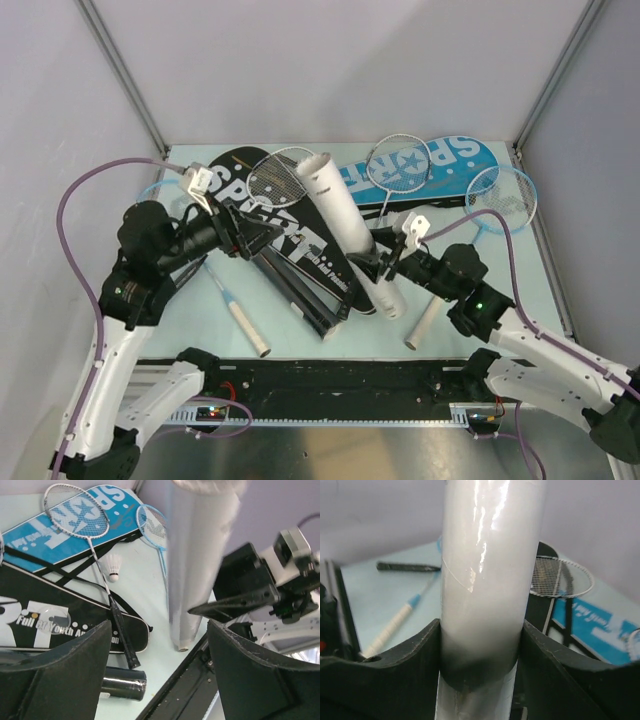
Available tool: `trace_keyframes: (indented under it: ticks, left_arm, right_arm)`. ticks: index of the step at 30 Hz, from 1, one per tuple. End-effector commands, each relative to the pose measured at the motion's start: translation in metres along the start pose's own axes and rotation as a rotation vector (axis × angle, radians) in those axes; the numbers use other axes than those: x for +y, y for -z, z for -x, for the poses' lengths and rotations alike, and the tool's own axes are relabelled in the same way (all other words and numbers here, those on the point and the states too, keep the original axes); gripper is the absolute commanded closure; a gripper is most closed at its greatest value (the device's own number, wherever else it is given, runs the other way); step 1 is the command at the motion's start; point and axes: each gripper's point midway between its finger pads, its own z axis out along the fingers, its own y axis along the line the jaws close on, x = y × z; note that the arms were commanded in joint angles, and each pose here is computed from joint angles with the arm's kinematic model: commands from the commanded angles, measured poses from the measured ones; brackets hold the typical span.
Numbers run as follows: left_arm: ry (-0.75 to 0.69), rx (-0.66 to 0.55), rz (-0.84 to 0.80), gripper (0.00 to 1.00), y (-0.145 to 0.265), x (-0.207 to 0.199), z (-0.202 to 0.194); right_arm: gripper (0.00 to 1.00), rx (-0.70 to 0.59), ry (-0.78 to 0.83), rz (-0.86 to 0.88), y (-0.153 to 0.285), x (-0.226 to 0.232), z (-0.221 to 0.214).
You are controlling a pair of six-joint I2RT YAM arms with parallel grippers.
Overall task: Pack up the badminton gear
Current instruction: Adjust the shuttle tube.
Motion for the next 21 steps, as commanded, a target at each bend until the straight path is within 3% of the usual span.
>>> trace_keyframes:
  ticks: [1,9,17,21]
  left_arm:
    - [-0.169,-0.064,-0.118,0.18,-0.015,-0.015,0.007]
    - [-0.236,-0.164,-0.289,0.13,-0.059,-0.049,0.011]
    - [-0.184,-0.114,-0.32,0.09,-0.095,-0.05,-0.007]
    - [-0.143,-0.111,-0.343,0.13,-0.104,-0.055,-0.013]
  right_arm:
    - [0.71,-0.239,-0.385,-0.078,-0.018,-0.005,0.069]
    - [0.7,-0.304,-0.593,-0.076,-0.033,0.015,0.081]
    - [0.69,-0.342,-0.637,-0.027,-0.035,0.028,0.09]
    - [0.69,-0.362,-0.658,-0.008,-0.038,0.033,0.088]
